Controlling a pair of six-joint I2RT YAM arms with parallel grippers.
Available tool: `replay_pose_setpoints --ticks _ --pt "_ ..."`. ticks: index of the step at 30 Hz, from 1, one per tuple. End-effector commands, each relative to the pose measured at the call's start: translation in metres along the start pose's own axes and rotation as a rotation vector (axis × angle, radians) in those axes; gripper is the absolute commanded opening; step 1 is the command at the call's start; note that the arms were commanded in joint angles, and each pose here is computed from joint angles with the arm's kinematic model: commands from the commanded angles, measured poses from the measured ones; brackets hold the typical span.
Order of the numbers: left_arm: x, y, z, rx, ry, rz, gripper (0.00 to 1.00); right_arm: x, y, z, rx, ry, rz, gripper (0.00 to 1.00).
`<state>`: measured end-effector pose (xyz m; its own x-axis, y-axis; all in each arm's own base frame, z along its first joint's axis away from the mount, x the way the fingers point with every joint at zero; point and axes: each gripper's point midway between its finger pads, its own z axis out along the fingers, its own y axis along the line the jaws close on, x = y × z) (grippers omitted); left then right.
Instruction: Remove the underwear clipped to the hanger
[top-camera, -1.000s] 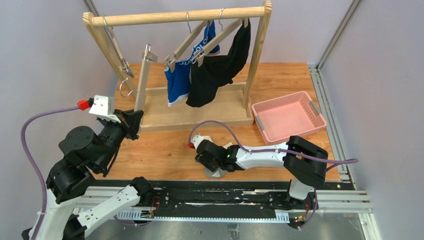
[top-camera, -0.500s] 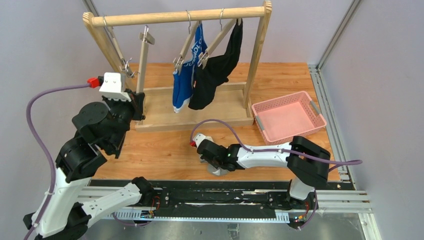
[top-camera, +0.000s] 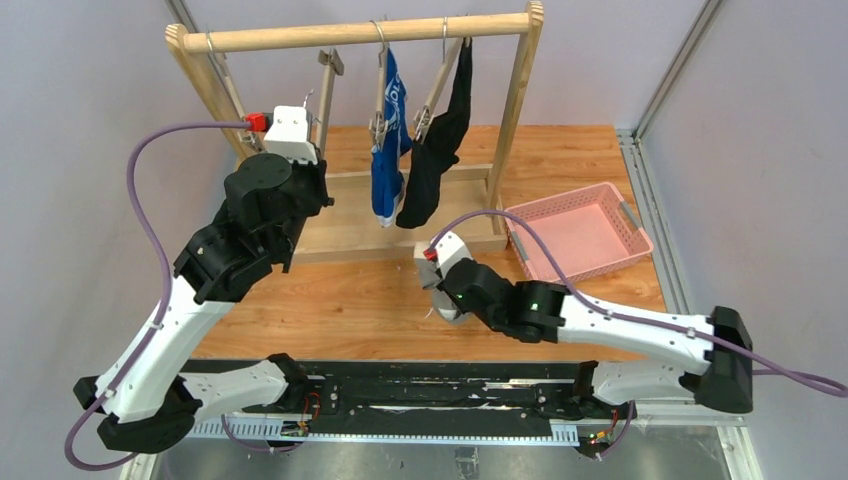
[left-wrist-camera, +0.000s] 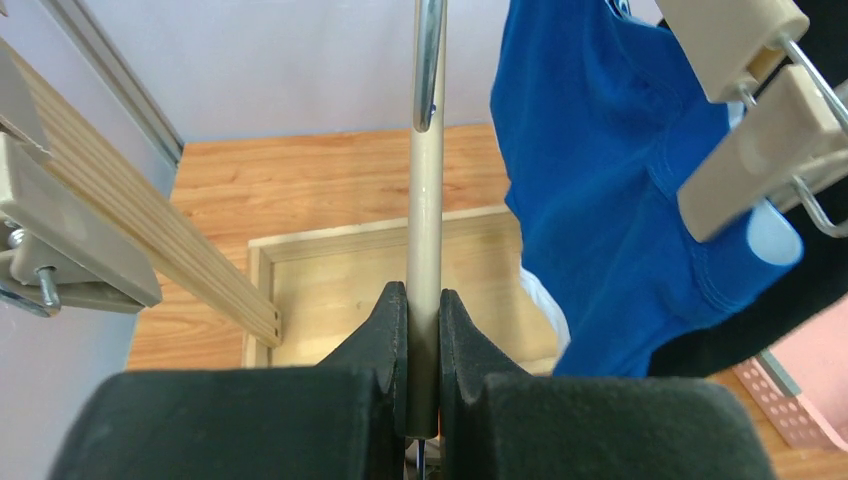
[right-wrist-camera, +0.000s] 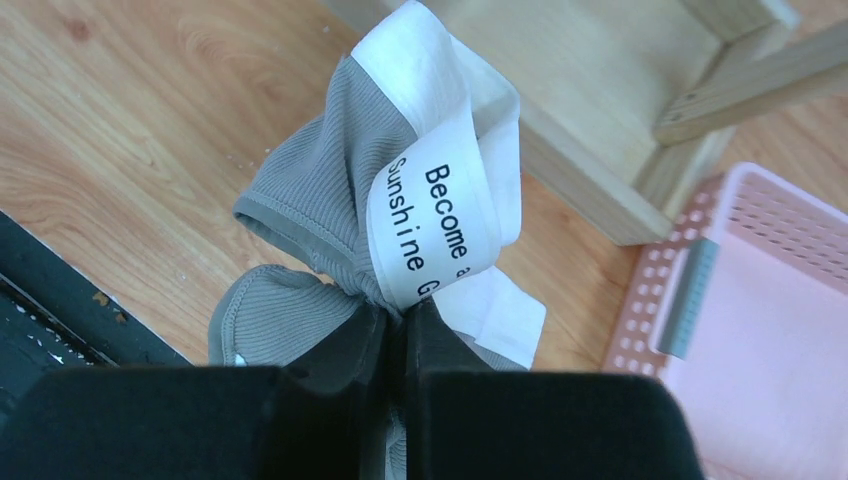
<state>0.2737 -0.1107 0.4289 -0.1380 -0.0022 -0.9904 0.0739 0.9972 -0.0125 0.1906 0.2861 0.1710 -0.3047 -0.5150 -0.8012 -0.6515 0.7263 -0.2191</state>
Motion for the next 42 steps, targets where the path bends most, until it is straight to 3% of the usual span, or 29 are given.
replay_pose_setpoints --ticks 1,8,15,34,42 --pt "-0.034 0.004 0.002 -0.049 -0.105 -0.093 0.0 -0.007 -0.039 -0.033 0.13 -0.056 0.005 0.01" --pt "-0.064 -0.007 0.019 -0.075 -0.167 -0.105 0.0 -0.012 -0.124 -0.096 0.463 -0.112 0.048 0.0" --pt "-0.084 -0.012 0.042 -0.094 -0.18 -0.097 0.0 -0.012 -0.17 -0.143 0.611 -0.175 0.099 0.01" --pt "-0.079 0.045 0.087 -0.24 -0.123 -0.099 0.0 -0.024 -0.202 -0.182 0.738 -0.215 0.105 0.01" --pt "-0.062 0.058 0.105 -0.254 -0.077 -0.113 0.0 -0.05 -0.215 -0.207 0.723 -0.327 0.199 0.0"
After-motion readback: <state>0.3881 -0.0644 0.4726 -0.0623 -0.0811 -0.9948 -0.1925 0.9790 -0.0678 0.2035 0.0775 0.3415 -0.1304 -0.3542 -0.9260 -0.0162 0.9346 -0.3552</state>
